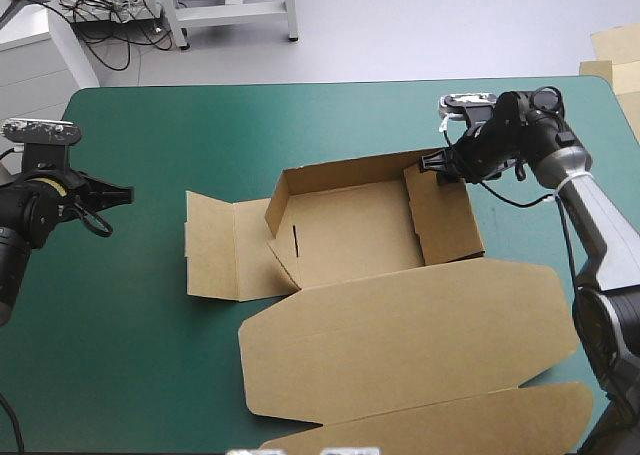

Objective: Fold the box

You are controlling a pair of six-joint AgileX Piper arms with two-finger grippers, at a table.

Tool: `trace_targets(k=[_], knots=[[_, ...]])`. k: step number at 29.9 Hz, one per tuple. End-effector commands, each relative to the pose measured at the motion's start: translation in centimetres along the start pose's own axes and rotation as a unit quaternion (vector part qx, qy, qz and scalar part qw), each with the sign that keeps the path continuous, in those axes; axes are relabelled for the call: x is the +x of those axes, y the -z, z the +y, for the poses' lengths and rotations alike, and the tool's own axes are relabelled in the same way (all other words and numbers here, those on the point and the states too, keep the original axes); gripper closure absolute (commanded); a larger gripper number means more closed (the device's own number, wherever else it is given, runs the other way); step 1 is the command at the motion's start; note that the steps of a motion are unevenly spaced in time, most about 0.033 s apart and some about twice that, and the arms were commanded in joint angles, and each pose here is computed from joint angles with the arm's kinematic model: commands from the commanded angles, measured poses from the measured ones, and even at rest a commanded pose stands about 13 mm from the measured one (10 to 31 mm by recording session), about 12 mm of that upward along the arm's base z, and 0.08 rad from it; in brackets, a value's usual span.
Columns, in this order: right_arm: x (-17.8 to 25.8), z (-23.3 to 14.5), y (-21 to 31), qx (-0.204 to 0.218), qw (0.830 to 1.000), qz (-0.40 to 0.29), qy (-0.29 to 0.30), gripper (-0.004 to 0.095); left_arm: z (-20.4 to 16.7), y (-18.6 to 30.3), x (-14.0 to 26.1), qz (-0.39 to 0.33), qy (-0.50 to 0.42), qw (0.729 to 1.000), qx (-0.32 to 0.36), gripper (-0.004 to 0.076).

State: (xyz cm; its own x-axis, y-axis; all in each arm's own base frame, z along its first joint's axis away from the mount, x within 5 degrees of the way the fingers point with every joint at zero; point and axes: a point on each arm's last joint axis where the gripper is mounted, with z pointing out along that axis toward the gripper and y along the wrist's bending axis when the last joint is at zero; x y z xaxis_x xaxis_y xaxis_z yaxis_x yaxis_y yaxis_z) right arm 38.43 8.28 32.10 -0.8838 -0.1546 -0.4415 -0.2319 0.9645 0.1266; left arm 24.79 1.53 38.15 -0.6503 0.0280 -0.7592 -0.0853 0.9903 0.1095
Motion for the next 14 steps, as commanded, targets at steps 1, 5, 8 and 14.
trace_targets(k=[1, 5, 8, 14], knots=[[-0.8, 0.2, 3.7, 0.012, 0.999, -0.047, 0.01, 0.0313, 0.2, 1.4, -1.2, -0.052, 0.004, 0.999, 0.001, 0.0731], [-0.8, -0.3, 5.2, 0.054, 0.998, -0.024, 0.021, 0.0309, 0.2, 1.4, -1.1, -0.049, 0.004, 0.999, 0.0, 0.0731], [-1.1, -0.5, 6.9, 0.06, 0.998, -0.036, 0.01, 0.0309, 0.2, 1.4, -1.0, -0.042, 0.004, 0.999, 0.0, 0.0731], [-0.6, 0.1, 10.3, 0.049, 0.996, -0.07, 0.009, 0.031, 0.6, 1.3, -0.9, -0.035, 0.009, 0.999, -0.006, 0.0731]])
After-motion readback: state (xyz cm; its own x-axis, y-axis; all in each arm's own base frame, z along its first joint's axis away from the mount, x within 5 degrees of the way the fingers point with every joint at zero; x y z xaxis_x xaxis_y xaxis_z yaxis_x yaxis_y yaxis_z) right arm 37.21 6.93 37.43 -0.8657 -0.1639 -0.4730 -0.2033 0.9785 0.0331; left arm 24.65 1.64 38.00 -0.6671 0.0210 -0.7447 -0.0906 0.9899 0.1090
